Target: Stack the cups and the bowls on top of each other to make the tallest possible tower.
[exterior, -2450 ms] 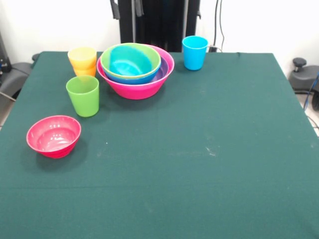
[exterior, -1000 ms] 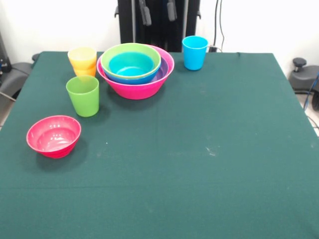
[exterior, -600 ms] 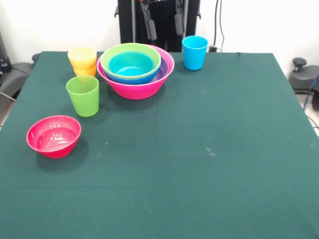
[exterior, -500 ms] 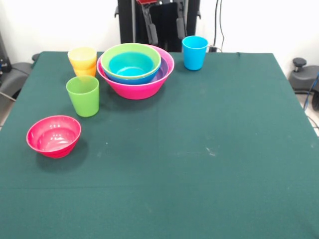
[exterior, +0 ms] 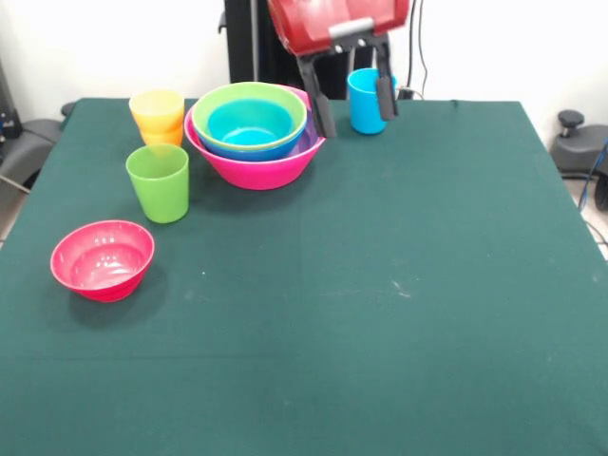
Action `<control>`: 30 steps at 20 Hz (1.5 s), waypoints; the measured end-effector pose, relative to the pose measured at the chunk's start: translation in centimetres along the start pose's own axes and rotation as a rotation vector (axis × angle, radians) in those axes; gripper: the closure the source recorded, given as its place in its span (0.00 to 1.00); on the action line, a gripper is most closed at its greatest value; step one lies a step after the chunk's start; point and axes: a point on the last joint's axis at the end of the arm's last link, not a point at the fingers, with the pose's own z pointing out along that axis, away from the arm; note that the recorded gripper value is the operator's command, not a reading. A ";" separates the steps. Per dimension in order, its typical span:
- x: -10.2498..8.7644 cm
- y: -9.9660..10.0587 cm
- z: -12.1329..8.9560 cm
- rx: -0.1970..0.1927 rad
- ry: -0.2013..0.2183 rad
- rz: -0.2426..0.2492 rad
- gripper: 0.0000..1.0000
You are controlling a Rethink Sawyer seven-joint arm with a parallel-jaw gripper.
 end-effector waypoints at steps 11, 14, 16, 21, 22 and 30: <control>-5.9 -1.2 4.0 -0.066 -0.069 0.004 0.00; -6.3 -2.0 4.4 -0.069 -0.077 -0.001 0.00; -6.8 -3.2 5.0 -0.071 -0.090 -0.018 0.00; -7.1 -4.7 5.5 -0.071 -0.105 -0.053 0.00; -6.9 -5.4 5.6 -0.070 -0.107 -0.070 0.00; -5.7 -8.6 5.0 -0.051 -0.108 -0.072 0.00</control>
